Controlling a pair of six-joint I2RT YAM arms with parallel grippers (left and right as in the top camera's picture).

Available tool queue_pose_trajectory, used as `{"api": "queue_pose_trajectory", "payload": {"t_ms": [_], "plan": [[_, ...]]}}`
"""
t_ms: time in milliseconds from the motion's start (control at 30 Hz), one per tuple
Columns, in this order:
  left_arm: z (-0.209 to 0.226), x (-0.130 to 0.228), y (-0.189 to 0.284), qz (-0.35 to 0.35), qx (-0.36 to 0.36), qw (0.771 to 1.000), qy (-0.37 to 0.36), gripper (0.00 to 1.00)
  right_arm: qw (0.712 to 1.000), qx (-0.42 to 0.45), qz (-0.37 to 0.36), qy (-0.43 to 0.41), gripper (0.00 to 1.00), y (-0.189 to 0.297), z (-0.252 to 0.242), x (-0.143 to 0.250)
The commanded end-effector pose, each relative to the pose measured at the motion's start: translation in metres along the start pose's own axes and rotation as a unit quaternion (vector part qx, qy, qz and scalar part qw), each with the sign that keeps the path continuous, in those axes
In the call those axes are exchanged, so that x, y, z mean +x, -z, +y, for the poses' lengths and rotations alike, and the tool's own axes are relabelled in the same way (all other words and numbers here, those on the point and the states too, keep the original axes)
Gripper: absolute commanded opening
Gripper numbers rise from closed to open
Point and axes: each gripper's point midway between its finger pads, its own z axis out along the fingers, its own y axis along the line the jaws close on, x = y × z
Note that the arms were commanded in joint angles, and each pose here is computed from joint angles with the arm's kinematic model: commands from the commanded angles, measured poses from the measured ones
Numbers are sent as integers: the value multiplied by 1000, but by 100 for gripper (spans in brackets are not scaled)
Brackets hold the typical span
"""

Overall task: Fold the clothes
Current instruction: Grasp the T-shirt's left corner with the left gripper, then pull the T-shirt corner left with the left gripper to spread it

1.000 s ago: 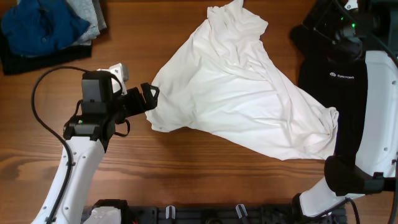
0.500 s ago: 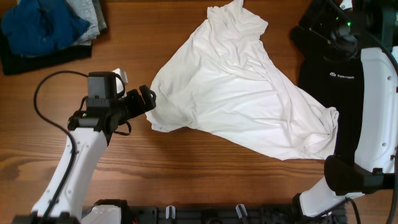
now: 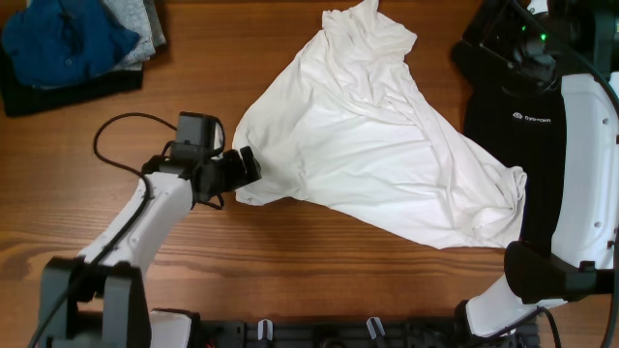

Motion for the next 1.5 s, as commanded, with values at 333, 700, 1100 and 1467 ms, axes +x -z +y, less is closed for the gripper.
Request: {"api": "queue_pose_trajectory", "payload": {"t_ms": [333, 700, 1100, 1467], "plan": [[10, 3, -17, 17, -29, 999, 6, 74, 999, -5, 35, 11, 100, -7, 4, 15], [16, -1, -23, 10, -42, 999, 6, 15, 999, -4, 37, 11, 100, -7, 3, 16], [30, -52, -16, -96, -62, 992, 46, 4, 997, -15, 68, 27, 100, -25, 21, 28], [209, -56, 34, -116, -165, 910, 361, 4, 988, -27, 117, 92, 100, -54, 63, 63]]}}
